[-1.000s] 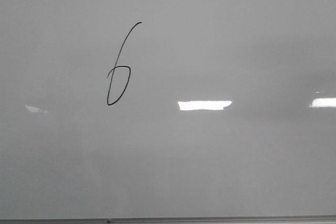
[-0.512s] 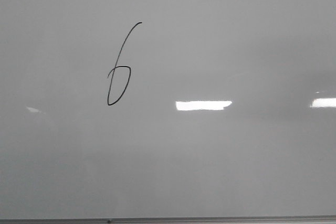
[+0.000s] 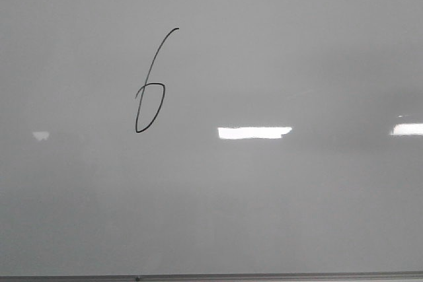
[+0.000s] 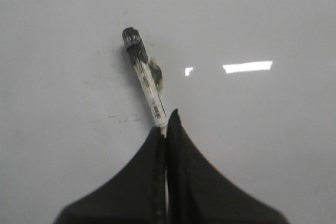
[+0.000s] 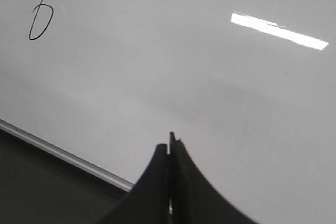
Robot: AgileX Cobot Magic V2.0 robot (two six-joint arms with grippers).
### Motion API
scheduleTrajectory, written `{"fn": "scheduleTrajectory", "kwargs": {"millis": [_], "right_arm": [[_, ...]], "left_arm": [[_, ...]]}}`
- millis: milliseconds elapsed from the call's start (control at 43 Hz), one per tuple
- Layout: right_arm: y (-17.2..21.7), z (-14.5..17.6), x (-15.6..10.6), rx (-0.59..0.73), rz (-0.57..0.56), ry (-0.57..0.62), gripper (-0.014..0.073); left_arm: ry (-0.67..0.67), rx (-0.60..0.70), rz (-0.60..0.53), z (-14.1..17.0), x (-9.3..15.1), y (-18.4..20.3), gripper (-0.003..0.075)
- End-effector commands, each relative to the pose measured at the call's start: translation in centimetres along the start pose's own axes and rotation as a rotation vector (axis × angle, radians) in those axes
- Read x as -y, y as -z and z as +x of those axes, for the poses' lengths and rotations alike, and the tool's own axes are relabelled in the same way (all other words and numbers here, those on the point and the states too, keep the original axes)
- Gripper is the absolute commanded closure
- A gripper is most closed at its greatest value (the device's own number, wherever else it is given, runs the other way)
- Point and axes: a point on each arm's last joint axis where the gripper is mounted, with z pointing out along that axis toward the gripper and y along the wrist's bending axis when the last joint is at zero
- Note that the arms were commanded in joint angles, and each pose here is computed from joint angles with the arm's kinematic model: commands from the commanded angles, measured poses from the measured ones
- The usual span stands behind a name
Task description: Write number 6 on whiteboard
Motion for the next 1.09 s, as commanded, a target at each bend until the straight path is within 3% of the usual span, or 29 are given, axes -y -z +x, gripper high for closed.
{"fn": "scheduleTrajectory", "kwargs": {"millis": [0, 860, 953, 1070], "right_arm": [[0.4, -1.4, 0.2, 0.096, 0.017, 0.008, 0.0663], [0.4, -1.5, 0.2, 0.097, 0.017, 0.011, 0.0663], [0.5, -1.3, 0.3, 0.152, 0.044, 0.048, 0.0663], [0.4, 0.6, 0.5, 0.305, 0.105, 0.011, 0.0663]], "left_arm": [[0.016, 0.132, 0.002, -1.1, 0.0, 0.2, 0.0741], [0.016, 0.131, 0.003, -1.0, 0.0, 0.2, 0.0741], [0.016, 0.131, 0.003, -1.0, 0.0, 0.2, 0.0741], [0.016, 0.131, 0.003, -1.0, 0.0, 0.2, 0.0741]]}}
